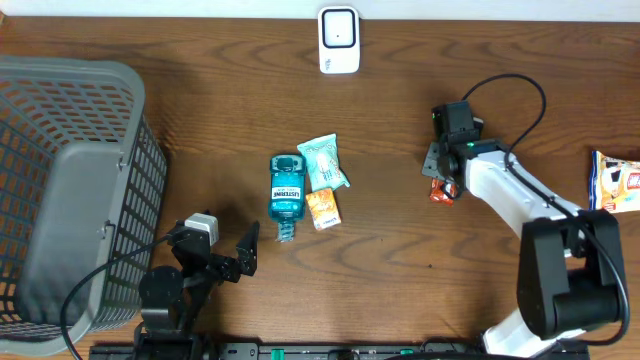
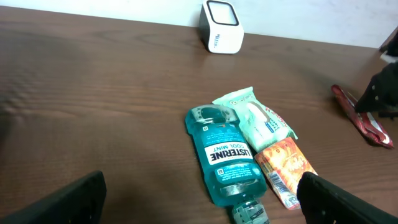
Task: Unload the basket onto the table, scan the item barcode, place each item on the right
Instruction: 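Return the right gripper over the red snack bar, then grasp the red snack bar with the right gripper and lift it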
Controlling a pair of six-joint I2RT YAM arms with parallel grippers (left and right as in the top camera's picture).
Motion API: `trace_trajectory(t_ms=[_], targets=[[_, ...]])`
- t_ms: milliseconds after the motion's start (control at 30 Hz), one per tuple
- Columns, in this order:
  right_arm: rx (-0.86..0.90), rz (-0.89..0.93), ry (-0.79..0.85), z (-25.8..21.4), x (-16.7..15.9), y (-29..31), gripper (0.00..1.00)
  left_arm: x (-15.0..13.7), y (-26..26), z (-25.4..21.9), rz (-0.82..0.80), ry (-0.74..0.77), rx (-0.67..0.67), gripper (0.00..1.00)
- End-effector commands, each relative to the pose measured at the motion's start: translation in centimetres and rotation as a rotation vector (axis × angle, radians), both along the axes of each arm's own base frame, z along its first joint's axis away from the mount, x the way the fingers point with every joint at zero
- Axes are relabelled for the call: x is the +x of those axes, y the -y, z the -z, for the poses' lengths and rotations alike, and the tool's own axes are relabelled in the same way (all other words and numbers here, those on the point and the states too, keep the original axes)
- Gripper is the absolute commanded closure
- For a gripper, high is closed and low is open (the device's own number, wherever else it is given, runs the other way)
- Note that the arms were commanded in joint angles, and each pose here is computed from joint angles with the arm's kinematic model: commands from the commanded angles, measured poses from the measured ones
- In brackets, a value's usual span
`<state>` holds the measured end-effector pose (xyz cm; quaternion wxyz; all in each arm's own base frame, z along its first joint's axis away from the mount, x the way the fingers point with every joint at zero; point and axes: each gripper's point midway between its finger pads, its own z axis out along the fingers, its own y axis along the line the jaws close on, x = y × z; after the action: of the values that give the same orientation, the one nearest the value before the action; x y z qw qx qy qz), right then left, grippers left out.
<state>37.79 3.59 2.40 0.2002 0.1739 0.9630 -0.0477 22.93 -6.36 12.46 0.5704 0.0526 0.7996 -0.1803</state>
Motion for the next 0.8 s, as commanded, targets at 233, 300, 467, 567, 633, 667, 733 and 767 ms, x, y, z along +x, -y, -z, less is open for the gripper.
trace_trajectory(t_ms=[233, 300, 467, 567, 633, 667, 733, 767], targets=[[-0.029, -0.023, 0.044, -0.3, 1.1, -0.1, 0.54, -0.3, 0.1, 1.3, 0.009, -0.043, -0.001, 0.02], [-0.034, -0.03, 0.039, 0.4, 1.3, -0.1, 0.54, -0.3, 0.1, 1.3, 0.009, -0.043, -0.001, 0.02], [-0.049, -0.035, -0.036, 3.5, 0.6, 0.0, 0.6, -0.3, 0.1, 1.3, 0.009, -0.043, -0.001, 0.02], [-0.064, -0.027, -0.129, 5.2, -1.1, 0.5, 0.73, -0.3, 0.1, 1.3, 0.009, -0.043, -0.001, 0.02], [-0.071, 0.0, -0.201, 6.1, -2.8, 0.9, 0.83, -0.3, 0.1, 1.3, 0.009, -0.043, -0.001, 0.02], [-0.067, 0.006, -0.234, 6.5, -3.5, 0.9, 0.87, -0.3, 0.1, 1.3, 0.009, -0.043, -0.001, 0.02], [-0.033, -0.001, -0.279, 6.8, -4.5, 0.4, 0.97, -0.3, 0.1, 1.3, 0.009, -0.043, -0.001, 0.02], [-0.006, -0.009, -0.284, 6.9, -4.6, 0.0, 0.99, -0.3, 0.1, 1.3, 0.009, -0.043, -0.001, 0.02]])
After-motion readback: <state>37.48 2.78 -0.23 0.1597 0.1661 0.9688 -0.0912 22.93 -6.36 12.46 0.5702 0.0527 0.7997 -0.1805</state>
